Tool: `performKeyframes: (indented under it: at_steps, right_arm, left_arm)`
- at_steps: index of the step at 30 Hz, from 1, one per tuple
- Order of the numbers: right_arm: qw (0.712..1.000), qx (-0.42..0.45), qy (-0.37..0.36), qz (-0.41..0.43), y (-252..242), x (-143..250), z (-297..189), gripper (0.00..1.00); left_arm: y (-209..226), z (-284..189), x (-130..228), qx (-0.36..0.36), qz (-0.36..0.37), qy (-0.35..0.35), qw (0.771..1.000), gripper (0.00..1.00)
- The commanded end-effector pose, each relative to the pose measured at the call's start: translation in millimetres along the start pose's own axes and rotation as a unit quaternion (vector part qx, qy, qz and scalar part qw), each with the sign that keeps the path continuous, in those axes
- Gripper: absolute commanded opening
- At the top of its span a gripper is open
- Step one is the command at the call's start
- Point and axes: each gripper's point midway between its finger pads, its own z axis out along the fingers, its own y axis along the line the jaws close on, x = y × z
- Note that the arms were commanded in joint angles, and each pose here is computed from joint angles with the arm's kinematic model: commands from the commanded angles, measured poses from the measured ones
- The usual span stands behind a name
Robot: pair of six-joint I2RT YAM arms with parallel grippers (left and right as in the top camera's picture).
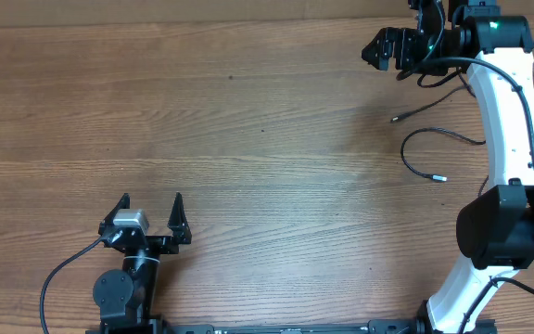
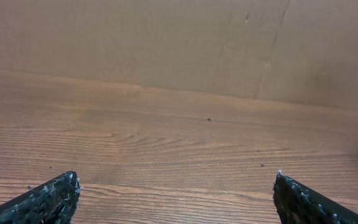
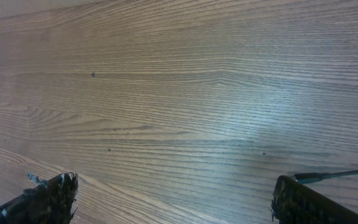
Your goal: Untangle cables
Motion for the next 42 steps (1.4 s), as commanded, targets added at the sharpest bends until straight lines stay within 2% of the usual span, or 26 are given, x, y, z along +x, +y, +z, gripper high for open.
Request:
performKeyframes:
  at_steps: [1, 8, 26, 36, 42]
  right_arm:
    - [1.0, 0.003, -0.023, -0.008, 1.3, -10.0, -19.4, 1.0]
    - [0.999, 0.016, -0.035, 0.012, -22.9, -14.0, -29.3, 1.0]
    - [0.999, 0.015, -0.034, 0.01, -18.3, -12.6, -33.2, 1.0]
    - [0.997, 0.013, 0.058, 0.049, 10.0, 49.2, -76.0, 1.0]
    - [0.998, 0.013, 0.042, 0.041, 25.2, 55.5, -105.4, 1.0]
  left_arm:
    - [1.5, -0.3, 0.5, -0.005, -0.003, -0.002, 1.0, 1.0]
    - [1.5, -0.3, 0.5, -0.005, -0.003, -0.002, 1.0, 1.0]
    - [1.5, -0.3, 0.5, -0.005, -0.003, -0.002, 1.0, 1.0]
    - [1.5, -0.3, 0.5, -0.005, -0.003, -0.002, 1.0, 1.0]
    - [1.5, -0.3, 0.5, -0.005, -0.003, -0.002, 1.0, 1.0]
